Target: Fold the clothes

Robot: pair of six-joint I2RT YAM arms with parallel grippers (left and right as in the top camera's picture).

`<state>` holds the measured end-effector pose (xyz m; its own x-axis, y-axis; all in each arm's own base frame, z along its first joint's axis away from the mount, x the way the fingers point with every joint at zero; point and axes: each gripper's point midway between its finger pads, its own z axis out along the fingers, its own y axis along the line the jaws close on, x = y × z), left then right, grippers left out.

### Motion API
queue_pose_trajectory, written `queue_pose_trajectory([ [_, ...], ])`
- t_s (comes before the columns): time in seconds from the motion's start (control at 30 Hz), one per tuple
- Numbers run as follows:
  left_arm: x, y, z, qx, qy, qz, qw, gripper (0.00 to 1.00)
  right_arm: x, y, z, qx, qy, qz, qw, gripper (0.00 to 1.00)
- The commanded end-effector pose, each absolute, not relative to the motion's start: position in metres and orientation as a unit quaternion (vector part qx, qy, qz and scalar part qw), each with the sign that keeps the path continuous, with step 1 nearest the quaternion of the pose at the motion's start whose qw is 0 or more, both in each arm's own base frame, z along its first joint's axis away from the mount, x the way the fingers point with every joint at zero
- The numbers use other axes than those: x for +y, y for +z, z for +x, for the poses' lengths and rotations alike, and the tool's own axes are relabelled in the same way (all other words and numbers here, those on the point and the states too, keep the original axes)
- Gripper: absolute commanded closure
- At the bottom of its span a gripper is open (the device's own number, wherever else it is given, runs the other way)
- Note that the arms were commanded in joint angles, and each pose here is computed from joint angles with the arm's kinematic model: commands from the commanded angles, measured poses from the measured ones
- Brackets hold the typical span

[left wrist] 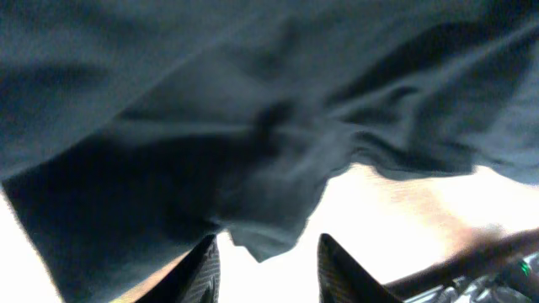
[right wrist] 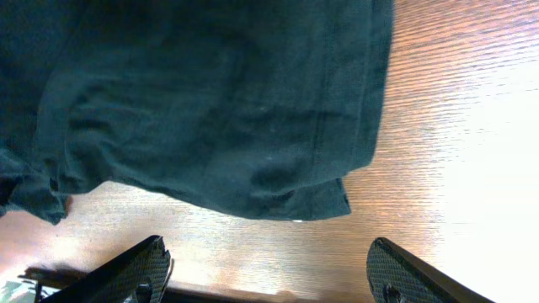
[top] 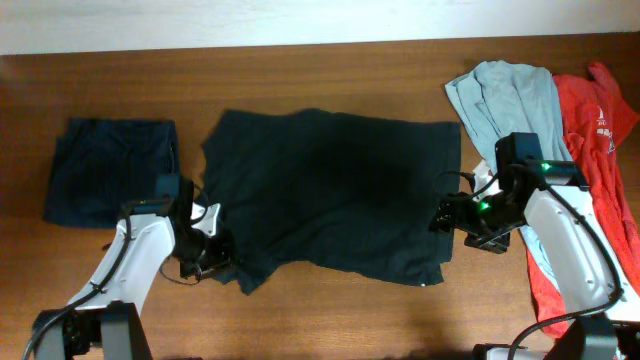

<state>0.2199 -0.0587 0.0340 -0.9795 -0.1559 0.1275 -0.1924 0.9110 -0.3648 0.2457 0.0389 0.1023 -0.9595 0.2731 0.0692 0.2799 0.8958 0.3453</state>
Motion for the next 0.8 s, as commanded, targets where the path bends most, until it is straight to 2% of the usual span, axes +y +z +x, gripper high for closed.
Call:
queue_pose_trajectory([
  [0.0, -0.035, 0.018, 0.213, -0.979, 0.118, 0.16, 0.048, 0.57, 0.052, 0.104, 0.243, -0.977, -0.185, -0.111, 0.007, 0.19],
  [0.13, -0.004, 0.013, 0.212, -0.98, 0.027, 0.196, 0.038, 0.57, 0.056, 0.103, 0.243, -0.98, -0.174, -0.097, 0.005, 0.19],
  [0.2, 0.01, 0.012, 0.213, -0.975, -0.008, 0.219, 0.027, 0.52, 0.055, 0.103, 0.244, -0.98, -0.173, -0.096, 0.003, 0.19],
  [0.3, 0.011, 0.012, 0.221, -0.975, -0.002, 0.224, 0.012, 0.47, 0.055, 0.103, 0.248, -0.981, -0.172, -0.095, -0.005, 0.16],
  [0.33, 0.011, 0.012, 0.224, -0.974, -0.001, 0.225, 0.006, 0.38, 0.055, 0.103, 0.249, -0.981, -0.172, -0.094, -0.007, 0.16],
  [0.43, 0.007, 0.012, 0.228, -0.973, 0.013, 0.228, 0.002, 0.38, 0.052, 0.102, 0.25, -0.982, -0.165, -0.095, -0.009, 0.16],
  [0.5, 0.004, 0.012, 0.228, -0.973, 0.021, 0.228, 0.003, 0.55, 0.05, 0.101, 0.249, -0.983, -0.156, -0.098, -0.008, 0.16],
  [0.53, 0.002, 0.012, 0.227, -0.973, 0.026, 0.228, 0.005, 0.77, 0.048, 0.1, 0.249, -0.983, -0.151, -0.102, -0.007, 0.16],
  [0.57, 0.001, 0.012, 0.226, -0.973, 0.028, 0.228, 0.008, 0.93, 0.047, 0.1, 0.248, -0.983, -0.15, -0.105, -0.006, 0.16],
  [0.6, 0.001, 0.012, 0.224, -0.973, 0.028, 0.228, 0.012, 1.0, 0.047, 0.1, 0.247, -0.982, -0.15, -0.112, -0.003, 0.16],
  [0.77, 0.028, 0.027, 0.224, -0.972, 0.005, 0.235, 0.011, 1.0, 0.048, 0.089, 0.235, -0.978, -0.147, -0.144, 0.023, 0.15],
])
